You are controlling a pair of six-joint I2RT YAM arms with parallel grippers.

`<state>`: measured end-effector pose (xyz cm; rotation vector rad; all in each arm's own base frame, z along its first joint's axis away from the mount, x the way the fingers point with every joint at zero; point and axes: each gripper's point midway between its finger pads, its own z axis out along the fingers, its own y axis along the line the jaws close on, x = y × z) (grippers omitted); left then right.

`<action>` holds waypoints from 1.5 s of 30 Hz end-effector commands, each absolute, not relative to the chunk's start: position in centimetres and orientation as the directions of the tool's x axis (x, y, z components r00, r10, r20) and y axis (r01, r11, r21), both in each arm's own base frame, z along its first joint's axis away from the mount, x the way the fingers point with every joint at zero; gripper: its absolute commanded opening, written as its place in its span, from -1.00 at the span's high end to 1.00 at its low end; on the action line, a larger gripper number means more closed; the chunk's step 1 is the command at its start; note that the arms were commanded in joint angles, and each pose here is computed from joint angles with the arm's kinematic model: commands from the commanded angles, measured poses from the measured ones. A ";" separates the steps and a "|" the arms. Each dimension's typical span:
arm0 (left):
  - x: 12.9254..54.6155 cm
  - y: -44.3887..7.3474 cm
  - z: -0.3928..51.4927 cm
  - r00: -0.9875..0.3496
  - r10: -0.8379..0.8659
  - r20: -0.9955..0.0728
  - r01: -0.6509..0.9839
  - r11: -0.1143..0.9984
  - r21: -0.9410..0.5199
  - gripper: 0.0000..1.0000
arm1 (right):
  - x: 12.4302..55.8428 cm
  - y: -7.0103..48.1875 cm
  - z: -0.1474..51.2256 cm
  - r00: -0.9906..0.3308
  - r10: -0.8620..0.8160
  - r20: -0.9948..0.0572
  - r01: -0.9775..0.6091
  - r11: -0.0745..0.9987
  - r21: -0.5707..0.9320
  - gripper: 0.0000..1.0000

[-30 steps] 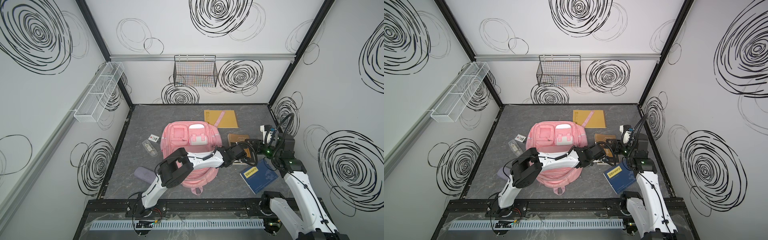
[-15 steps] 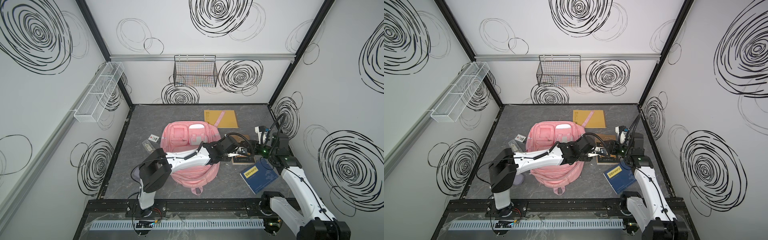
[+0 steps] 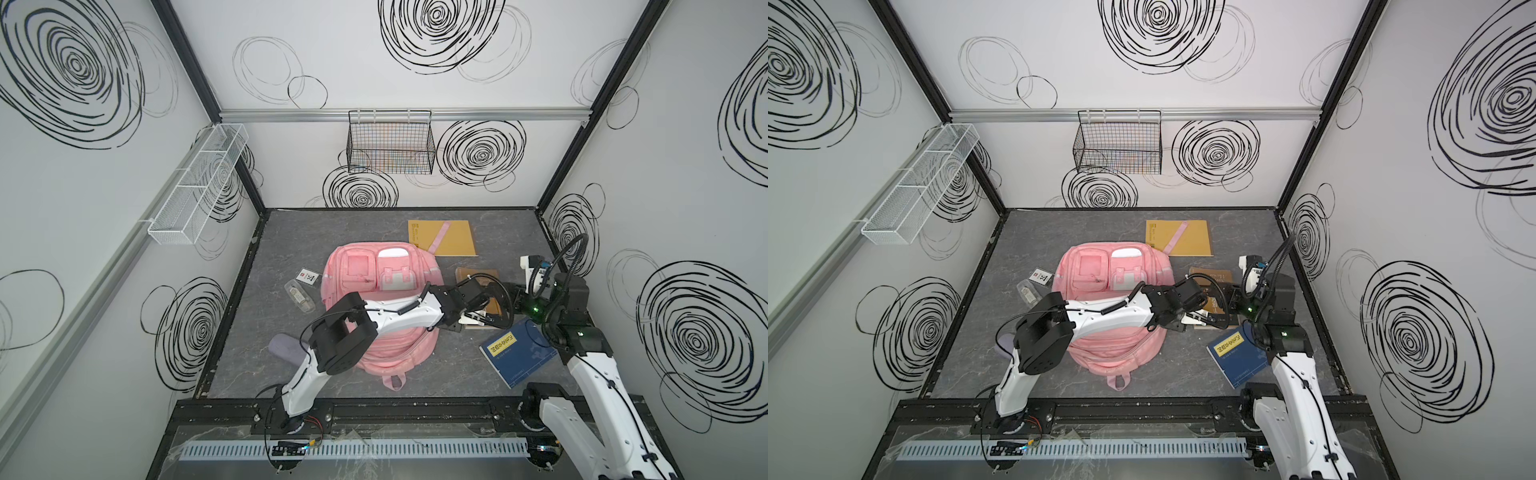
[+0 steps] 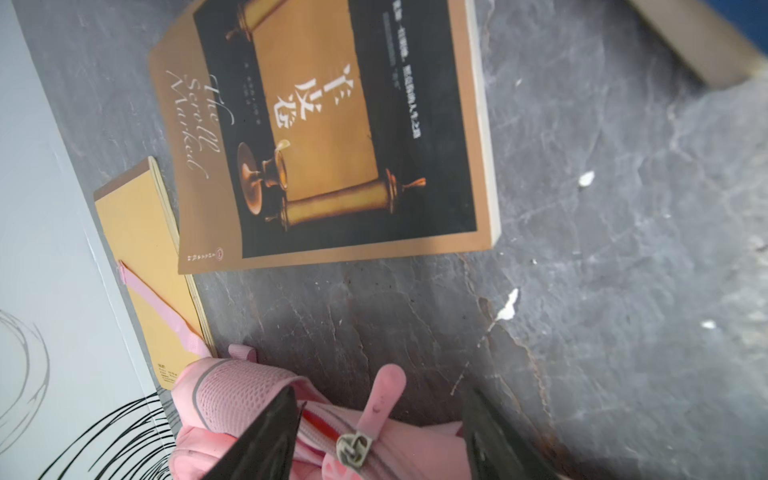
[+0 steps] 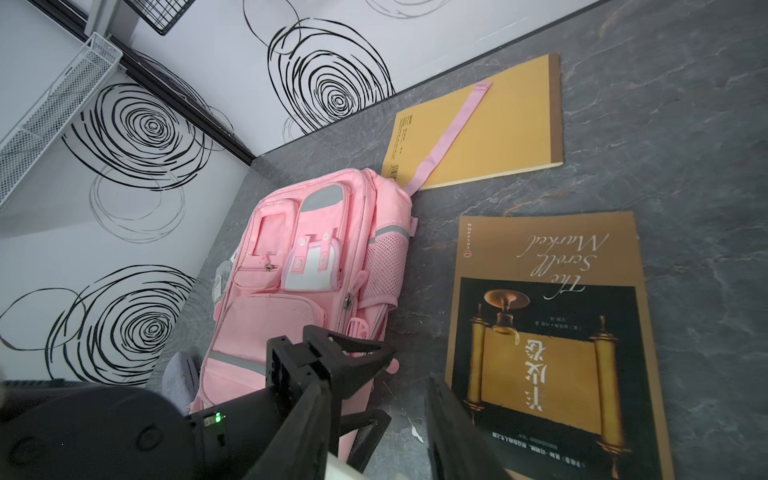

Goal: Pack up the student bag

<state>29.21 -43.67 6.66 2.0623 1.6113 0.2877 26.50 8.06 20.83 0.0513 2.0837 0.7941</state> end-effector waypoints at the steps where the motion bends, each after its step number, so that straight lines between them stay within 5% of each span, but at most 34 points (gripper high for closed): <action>1: 29.8 -42.6 6.0 0.292 0.956 -0.026 0.833 -0.241 0.497 -0.31 | 26.0 8.0 20.2 -0.622 0.337 -0.707 -0.226 0.787 0.574 0.17; 16: 31.1 -41.8 3.8 0.315 0.940 0.129 0.819 -0.338 0.463 -0.14 | 25.4 8.4 21.1 -0.611 0.325 -0.722 -0.261 0.778 0.572 0.16; 45: 31.3 -42.1 4.1 0.318 0.943 0.100 0.831 -0.328 0.449 0.47 | 25.0 9.0 22.1 -0.605 0.308 -0.734 -0.302 0.765 0.570 0.18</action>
